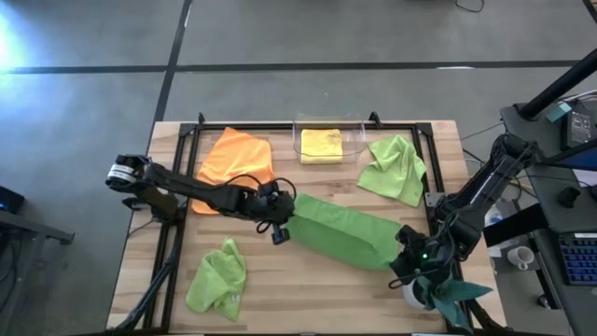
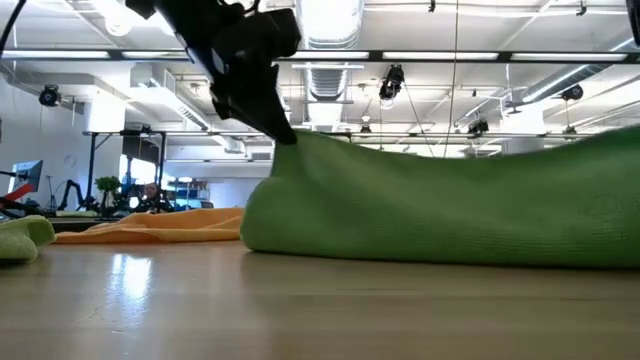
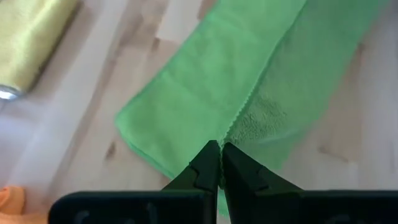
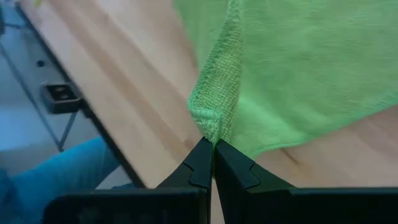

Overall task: Fold microfiber towels
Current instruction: Fold the green microfiber cloth

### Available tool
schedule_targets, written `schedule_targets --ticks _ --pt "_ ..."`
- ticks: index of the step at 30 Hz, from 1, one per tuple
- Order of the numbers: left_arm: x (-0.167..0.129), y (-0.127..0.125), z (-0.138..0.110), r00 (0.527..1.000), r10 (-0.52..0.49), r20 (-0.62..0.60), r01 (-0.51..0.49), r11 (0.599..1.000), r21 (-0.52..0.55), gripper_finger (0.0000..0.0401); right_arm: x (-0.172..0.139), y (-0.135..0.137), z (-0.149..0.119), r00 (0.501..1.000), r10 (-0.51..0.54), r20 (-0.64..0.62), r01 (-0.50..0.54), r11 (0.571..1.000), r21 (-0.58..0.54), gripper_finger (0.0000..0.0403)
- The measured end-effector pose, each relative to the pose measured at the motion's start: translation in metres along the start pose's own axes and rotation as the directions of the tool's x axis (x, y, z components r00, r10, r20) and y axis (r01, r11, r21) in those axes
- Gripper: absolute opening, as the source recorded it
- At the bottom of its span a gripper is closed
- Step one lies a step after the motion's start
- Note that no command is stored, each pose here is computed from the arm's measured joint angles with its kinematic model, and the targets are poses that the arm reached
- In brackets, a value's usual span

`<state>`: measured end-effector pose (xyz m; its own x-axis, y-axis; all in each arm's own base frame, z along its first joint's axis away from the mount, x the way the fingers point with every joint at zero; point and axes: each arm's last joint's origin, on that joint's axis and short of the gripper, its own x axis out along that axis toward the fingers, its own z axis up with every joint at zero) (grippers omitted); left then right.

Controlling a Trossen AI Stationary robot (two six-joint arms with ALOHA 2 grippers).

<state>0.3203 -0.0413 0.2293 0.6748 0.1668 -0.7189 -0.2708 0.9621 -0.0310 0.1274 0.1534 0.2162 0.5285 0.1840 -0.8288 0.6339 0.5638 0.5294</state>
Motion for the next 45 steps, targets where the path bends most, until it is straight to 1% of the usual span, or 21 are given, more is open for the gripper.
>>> schedule_targets --ticks 4,9,10,14,18,23,26,38,45 --pt "0.006 0.004 0.002 1.000 0.013 0.013 -0.013 1.000 -0.016 0.0000 -0.004 -0.002 0.002 0.999 -0.051 0.013 0.051 0.999 0.019 0.0008" --pt "0.010 0.006 0.002 1.000 0.028 0.006 -0.028 0.999 -0.018 0.0000 -0.017 0.010 0.006 0.998 -0.011 0.062 0.011 1.000 -0.007 0.0008" --pt "0.010 0.007 0.002 0.999 0.040 0.010 -0.039 0.999 -0.020 0.0000 -0.019 0.012 0.008 0.997 -0.019 0.068 0.020 1.000 -0.013 0.0008" --pt "0.011 0.014 0.005 0.994 0.102 0.031 -0.101 0.994 -0.036 0.0000 -0.028 0.008 0.015 0.986 -0.131 0.101 0.133 0.991 -0.012 0.0008" --pt "0.013 0.021 0.008 0.992 0.117 0.042 -0.115 0.992 -0.049 0.0000 -0.031 0.001 0.024 0.964 -0.244 0.108 0.242 0.970 0.029 0.0008" --pt "0.025 0.023 0.006 0.991 0.128 0.031 -0.126 0.990 -0.061 0.0000 -0.019 -0.010 0.026 0.948 -0.318 0.011 0.316 0.946 0.072 0.0008" --pt "0.032 0.021 0.006 0.991 0.124 0.041 -0.121 0.991 -0.065 0.0000 -0.014 -0.019 0.028 0.934 -0.357 0.020 0.352 0.929 0.114 0.0008" --pt "0.065 0.031 -0.007 0.984 0.175 -0.043 -0.177 0.982 -0.062 0.0000 0.008 -0.051 0.037 0.879 -0.475 0.047 0.456 0.864 0.213 0.0008" --pt "0.071 0.034 -0.011 0.981 0.185 -0.064 -0.189 0.980 -0.059 0.0000 0.014 -0.052 0.036 0.891 -0.451 0.048 0.434 0.879 0.195 0.0009"
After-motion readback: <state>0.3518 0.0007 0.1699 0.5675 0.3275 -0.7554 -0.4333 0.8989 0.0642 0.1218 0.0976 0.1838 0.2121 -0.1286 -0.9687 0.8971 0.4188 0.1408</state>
